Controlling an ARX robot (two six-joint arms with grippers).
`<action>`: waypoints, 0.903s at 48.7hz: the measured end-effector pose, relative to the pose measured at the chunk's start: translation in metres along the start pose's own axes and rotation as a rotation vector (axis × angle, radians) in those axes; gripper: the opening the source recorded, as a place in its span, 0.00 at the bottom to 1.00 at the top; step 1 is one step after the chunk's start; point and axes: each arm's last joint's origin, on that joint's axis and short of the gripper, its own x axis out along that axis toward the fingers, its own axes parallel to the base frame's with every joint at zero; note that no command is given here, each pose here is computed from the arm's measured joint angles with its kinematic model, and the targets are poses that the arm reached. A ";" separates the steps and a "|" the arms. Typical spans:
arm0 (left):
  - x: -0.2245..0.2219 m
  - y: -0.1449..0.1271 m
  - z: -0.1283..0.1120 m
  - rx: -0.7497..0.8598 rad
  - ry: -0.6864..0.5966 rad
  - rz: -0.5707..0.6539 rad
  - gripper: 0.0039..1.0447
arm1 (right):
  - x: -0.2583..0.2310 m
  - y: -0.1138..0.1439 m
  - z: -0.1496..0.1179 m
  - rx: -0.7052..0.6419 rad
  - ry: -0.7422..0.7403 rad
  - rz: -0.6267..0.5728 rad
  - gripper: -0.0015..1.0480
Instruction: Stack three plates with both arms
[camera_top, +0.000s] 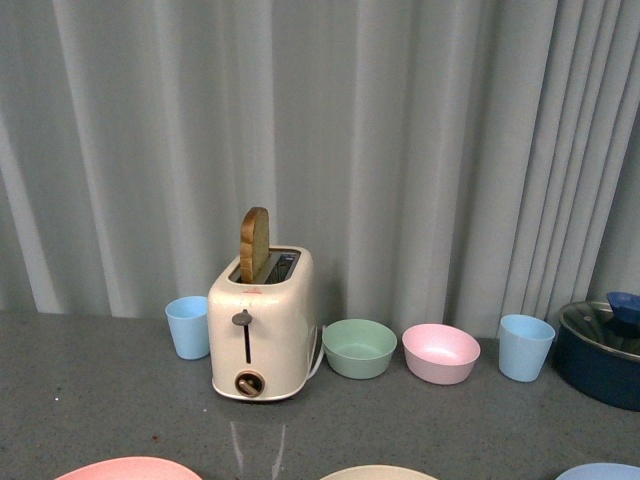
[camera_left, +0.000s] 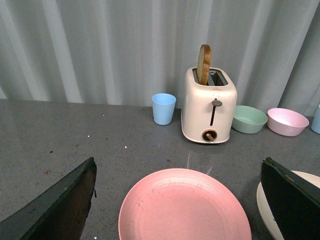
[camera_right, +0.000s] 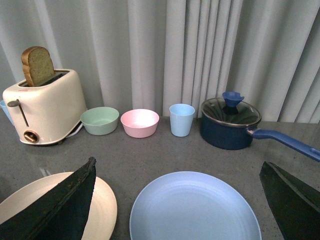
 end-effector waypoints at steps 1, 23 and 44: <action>0.000 0.000 0.000 0.000 0.000 0.000 0.94 | 0.000 0.000 0.000 0.000 0.000 0.000 0.93; 0.000 0.000 0.000 0.000 0.000 0.000 0.94 | 0.000 0.000 0.000 0.000 0.000 0.000 0.93; 0.005 -0.001 -0.001 -0.099 0.472 -0.266 0.94 | 0.000 0.000 0.000 0.000 0.000 0.003 0.93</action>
